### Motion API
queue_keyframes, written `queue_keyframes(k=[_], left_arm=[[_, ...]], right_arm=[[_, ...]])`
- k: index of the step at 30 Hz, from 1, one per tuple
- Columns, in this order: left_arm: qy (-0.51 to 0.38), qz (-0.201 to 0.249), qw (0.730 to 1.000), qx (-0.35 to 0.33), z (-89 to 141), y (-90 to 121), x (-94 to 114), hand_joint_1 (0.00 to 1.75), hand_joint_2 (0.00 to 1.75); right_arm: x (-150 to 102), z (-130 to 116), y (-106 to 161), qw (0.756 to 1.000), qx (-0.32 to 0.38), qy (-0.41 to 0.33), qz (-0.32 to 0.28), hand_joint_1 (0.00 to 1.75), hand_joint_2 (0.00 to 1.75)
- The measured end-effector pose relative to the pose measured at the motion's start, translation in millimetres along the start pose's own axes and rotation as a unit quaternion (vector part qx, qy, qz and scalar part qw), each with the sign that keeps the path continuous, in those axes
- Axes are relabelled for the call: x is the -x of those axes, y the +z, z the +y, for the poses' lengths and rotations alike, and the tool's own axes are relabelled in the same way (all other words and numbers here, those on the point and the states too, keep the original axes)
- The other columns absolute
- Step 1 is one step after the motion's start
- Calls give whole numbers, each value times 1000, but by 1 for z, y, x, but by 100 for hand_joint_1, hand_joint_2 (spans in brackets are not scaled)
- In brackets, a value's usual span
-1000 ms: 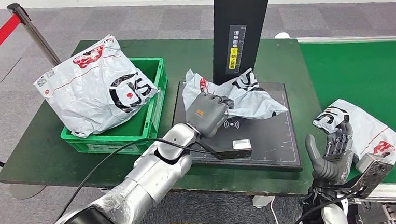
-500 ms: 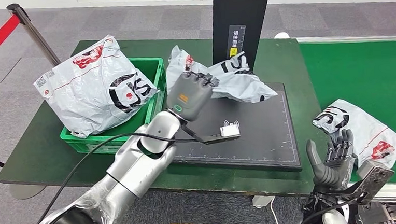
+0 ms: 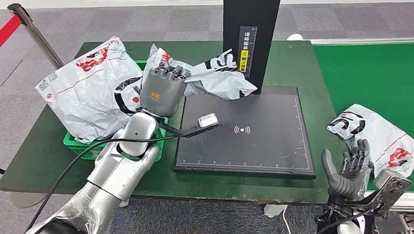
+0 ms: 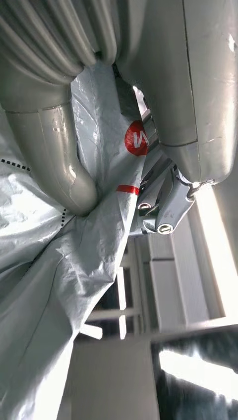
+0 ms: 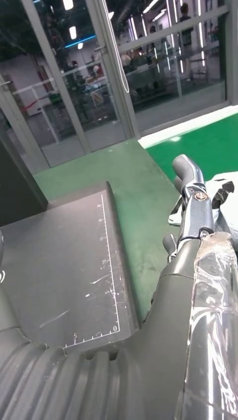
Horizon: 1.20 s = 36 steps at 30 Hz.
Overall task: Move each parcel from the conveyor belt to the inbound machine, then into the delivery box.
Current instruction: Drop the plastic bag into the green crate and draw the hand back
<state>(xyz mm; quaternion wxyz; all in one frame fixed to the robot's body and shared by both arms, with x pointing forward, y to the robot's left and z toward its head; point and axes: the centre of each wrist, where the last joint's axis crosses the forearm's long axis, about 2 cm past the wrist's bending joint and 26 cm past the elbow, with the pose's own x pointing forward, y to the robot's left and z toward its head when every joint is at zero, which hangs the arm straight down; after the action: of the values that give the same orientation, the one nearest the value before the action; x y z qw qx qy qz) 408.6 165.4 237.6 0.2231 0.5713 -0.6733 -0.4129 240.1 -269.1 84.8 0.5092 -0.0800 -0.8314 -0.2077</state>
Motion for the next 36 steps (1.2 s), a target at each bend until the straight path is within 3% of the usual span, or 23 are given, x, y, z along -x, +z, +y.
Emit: queue_keyframes(k=[9,14,22,28,36], left_arm=[[28,102,994,-9,-21,44,71,175,175],[21,144,989,6,-28,51,99,175,175],[-1,206,978,27,-38,49,135,175,175],[5,263,963,59,-49,60,163,175,175],[5,317,943,104,-64,76,176,175,175]], right_arm=[[-6,-6,8,1000,1,14,10,0,175],[-12,-9,10,1000,-1,20,8,0,175],[-17,-9,12,1000,-5,25,7,0,175],[-17,-8,13,999,-13,29,12,0,175],[-17,-6,13,999,-16,30,19,0,175]])
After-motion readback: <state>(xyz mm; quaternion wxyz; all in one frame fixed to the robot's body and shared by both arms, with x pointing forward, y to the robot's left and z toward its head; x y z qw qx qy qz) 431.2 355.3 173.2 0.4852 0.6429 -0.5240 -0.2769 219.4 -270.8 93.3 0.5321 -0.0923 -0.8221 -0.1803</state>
